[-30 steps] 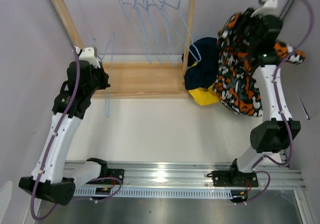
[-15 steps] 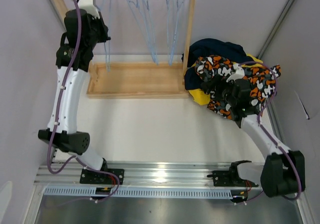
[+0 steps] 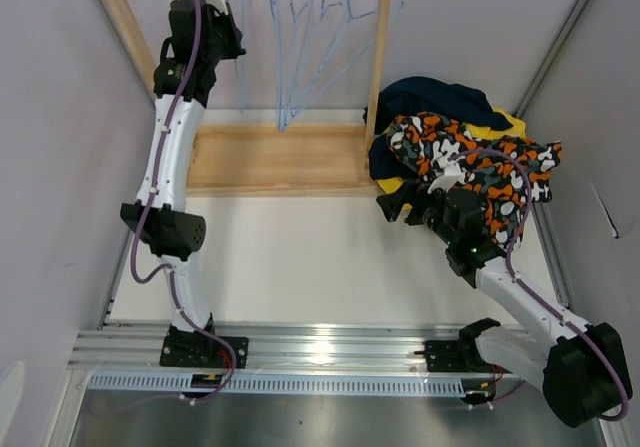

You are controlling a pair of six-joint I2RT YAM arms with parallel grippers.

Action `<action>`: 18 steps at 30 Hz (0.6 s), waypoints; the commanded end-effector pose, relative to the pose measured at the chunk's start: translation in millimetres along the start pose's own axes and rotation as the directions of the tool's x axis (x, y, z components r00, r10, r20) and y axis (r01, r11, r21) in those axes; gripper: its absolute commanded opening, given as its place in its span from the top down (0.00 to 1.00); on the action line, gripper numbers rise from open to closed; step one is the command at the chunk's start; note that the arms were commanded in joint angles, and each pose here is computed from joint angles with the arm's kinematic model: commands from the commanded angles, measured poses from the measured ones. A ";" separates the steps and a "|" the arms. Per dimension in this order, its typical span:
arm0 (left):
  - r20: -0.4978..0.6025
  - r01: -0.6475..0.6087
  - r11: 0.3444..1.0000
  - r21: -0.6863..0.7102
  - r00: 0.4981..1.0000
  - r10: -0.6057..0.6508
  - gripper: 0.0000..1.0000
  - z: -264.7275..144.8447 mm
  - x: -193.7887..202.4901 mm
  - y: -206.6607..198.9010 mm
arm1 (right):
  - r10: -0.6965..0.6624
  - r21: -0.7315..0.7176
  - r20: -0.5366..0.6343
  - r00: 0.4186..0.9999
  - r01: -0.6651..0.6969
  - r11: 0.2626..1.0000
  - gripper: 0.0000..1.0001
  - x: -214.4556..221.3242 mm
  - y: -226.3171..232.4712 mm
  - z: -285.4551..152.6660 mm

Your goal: Remove the shorts from the hanger

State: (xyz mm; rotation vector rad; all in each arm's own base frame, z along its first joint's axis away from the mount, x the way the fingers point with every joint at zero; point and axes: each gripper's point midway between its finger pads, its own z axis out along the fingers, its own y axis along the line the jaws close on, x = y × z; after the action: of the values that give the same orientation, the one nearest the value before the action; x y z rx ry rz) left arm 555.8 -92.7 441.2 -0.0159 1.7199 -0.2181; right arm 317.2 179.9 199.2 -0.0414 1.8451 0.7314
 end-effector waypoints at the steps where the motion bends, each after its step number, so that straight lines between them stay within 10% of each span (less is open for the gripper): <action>1: 0.100 0.035 0.999 0.031 0.994 -0.038 0.94 1.2 -29.8 -6.6 | -0.017 0.005 0.052 0.998 0.017 1.000 0.03 -8.7 1.5 -6.7; 13: -0.068 0.050 0.999 0.006 0.996 -0.050 0.90 -26.5 32.7 -1.7 | -0.023 -0.006 0.077 0.997 0.024 1.000 0.03 -20.3 10.3 -22.7; 18: -0.086 0.050 0.998 0.030 0.995 -0.047 0.66 -62.1 33.2 -9.0 | -0.029 -0.014 0.098 0.995 0.031 0.999 0.01 -32.2 22.1 -37.9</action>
State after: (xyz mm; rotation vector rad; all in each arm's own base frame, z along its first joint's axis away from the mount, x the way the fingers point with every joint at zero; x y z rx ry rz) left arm 518.9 -91.2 404.0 -0.0454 1.8059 -0.2436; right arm 294.2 170.5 218.7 -0.0380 1.7963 0.7274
